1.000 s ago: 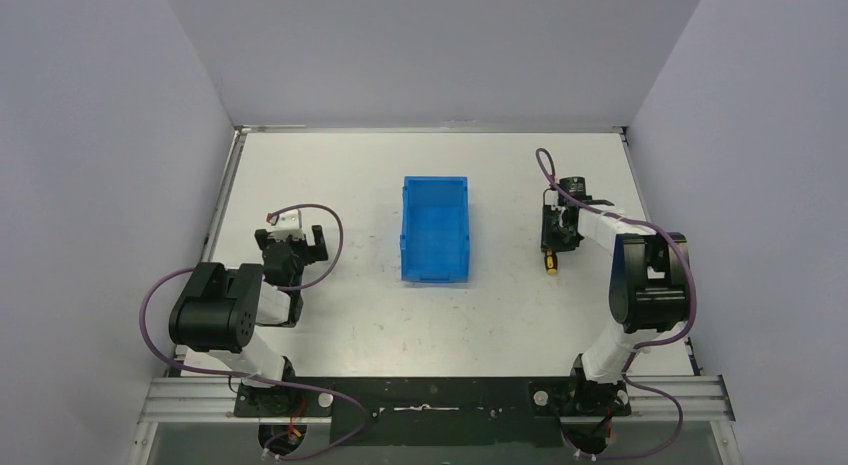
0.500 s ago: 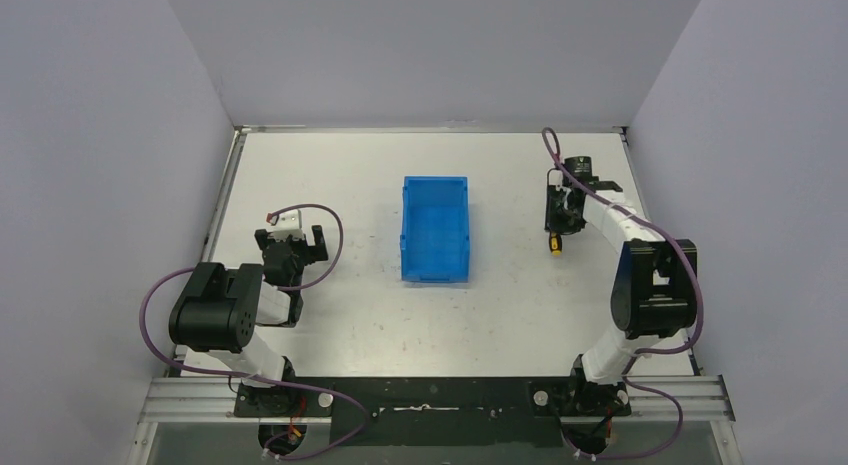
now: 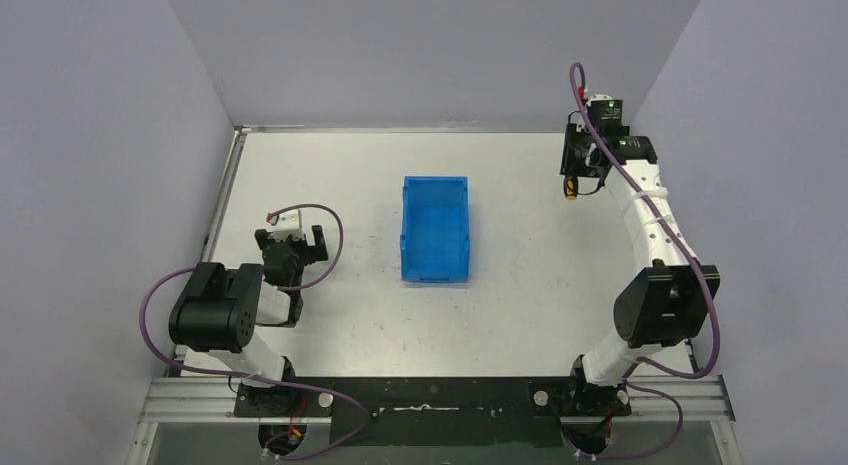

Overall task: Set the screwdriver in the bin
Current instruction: Place the screwdriver in the bin.

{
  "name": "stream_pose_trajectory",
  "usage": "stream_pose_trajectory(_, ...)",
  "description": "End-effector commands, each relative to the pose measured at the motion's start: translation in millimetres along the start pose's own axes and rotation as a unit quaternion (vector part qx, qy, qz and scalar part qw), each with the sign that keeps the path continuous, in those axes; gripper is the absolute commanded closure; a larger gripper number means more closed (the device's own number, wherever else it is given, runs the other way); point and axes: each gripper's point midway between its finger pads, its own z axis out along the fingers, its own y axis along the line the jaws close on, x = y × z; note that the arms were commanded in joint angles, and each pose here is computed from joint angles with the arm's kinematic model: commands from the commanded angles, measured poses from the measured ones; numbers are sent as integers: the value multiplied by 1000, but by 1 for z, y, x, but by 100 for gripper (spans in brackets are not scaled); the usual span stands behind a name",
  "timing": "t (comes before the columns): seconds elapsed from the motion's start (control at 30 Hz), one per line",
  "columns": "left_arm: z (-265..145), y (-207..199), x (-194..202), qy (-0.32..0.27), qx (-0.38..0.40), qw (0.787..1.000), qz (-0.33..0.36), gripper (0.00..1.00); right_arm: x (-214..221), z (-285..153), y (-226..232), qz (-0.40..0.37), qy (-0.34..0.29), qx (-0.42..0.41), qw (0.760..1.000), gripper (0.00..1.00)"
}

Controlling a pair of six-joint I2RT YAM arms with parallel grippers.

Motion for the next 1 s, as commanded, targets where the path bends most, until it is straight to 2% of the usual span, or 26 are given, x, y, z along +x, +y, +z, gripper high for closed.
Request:
stream_pose_trajectory(0.0, 5, -3, -22, -37, 4, 999, -2, 3, -43, -47, -5, -1, -56, 10, 998, 83)
stream_pose_trajectory(0.4, 5, -3, -22, -37, 4, 999, -3, 3, -88, -91, -2, 8, -107, 30, 994, 82)
stream_pose_trajectory(0.77, 5, -3, -22, -37, 4, 999, -2, 3, -91, -95, 85, 13, -126, -32, 991, 82)
stream_pose_trajectory(0.97, 6, -3, -22, -37, 4, 999, -2, 3, -82, -92, 155, -11, -126, -67, 990, 83)
